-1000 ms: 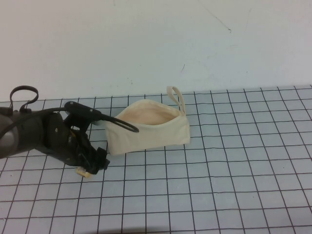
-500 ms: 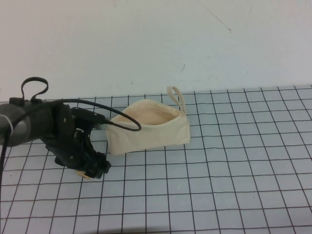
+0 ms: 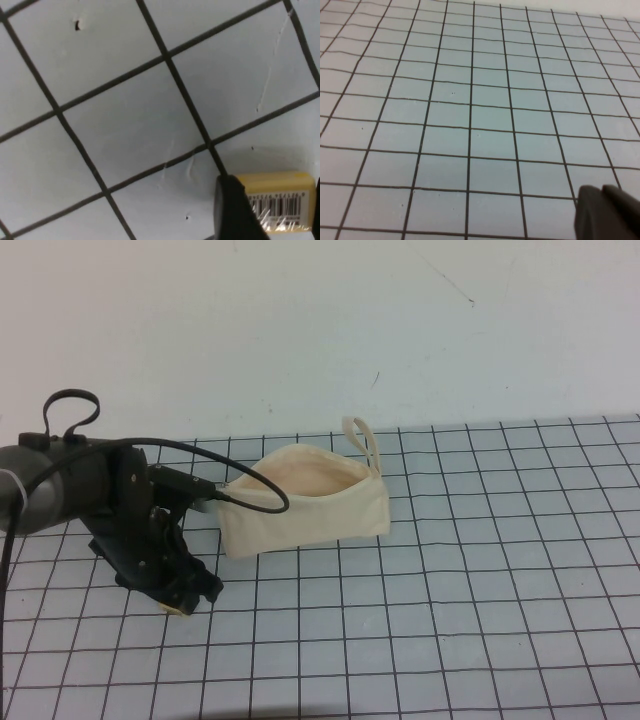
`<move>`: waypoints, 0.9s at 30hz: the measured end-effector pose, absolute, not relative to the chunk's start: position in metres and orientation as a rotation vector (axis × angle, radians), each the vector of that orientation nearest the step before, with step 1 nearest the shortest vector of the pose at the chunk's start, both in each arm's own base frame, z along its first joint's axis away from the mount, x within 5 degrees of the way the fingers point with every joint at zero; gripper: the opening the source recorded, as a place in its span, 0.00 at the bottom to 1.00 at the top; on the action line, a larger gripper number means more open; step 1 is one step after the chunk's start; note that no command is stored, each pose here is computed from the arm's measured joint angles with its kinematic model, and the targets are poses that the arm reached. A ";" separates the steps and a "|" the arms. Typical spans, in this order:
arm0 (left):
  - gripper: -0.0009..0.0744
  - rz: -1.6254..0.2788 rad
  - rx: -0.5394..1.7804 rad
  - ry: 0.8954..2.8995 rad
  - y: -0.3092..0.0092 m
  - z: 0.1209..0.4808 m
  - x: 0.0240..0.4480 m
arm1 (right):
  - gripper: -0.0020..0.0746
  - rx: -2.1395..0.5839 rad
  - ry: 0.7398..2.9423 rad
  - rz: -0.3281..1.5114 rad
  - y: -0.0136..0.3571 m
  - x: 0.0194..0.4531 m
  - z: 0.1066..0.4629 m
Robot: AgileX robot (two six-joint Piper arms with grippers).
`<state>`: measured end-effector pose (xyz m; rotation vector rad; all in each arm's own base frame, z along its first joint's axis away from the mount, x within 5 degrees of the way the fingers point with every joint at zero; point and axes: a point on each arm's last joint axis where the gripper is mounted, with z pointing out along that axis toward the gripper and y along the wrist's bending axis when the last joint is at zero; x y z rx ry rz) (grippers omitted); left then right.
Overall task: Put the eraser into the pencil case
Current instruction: Pick up the eraser from the table, then place the eraser on the pencil case
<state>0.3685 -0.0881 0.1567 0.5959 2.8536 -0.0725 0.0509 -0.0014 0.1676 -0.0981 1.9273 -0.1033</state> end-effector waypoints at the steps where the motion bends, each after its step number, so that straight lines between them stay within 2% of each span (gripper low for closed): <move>1: 0.38 -0.073 0.597 2.856 -0.088 0.157 0.369 | 0.03 -0.098 1.927 -0.103 -0.001 0.051 0.168; 8: 0.38 -0.083 0.628 2.963 -0.088 0.167 0.366 | 0.03 -0.098 1.927 -0.103 -0.001 0.051 0.168; 12: 0.38 -0.139 0.612 2.961 -0.093 0.201 0.370 | 0.03 -0.098 1.927 -0.103 -0.001 0.051 0.168; 16: 0.38 -0.297 0.536 2.793 -0.104 0.258 0.379 | 0.03 -0.098 1.927 -0.103 -0.001 0.051 0.168; 20: 0.38 -0.469 0.455 2.526 -0.121 0.304 0.393 | 0.03 -0.098 1.927 -0.103 -0.001 0.051 0.168; 24: 0.38 -0.510 0.478 2.365 -0.135 0.309 0.405 | 0.03 -0.098 1.927 -0.103 -0.001 0.051 0.168; 27: 0.40 -0.498 0.524 2.360 -0.142 0.295 0.411 | 0.03 -0.098 1.927 -0.103 -0.001 0.051 0.168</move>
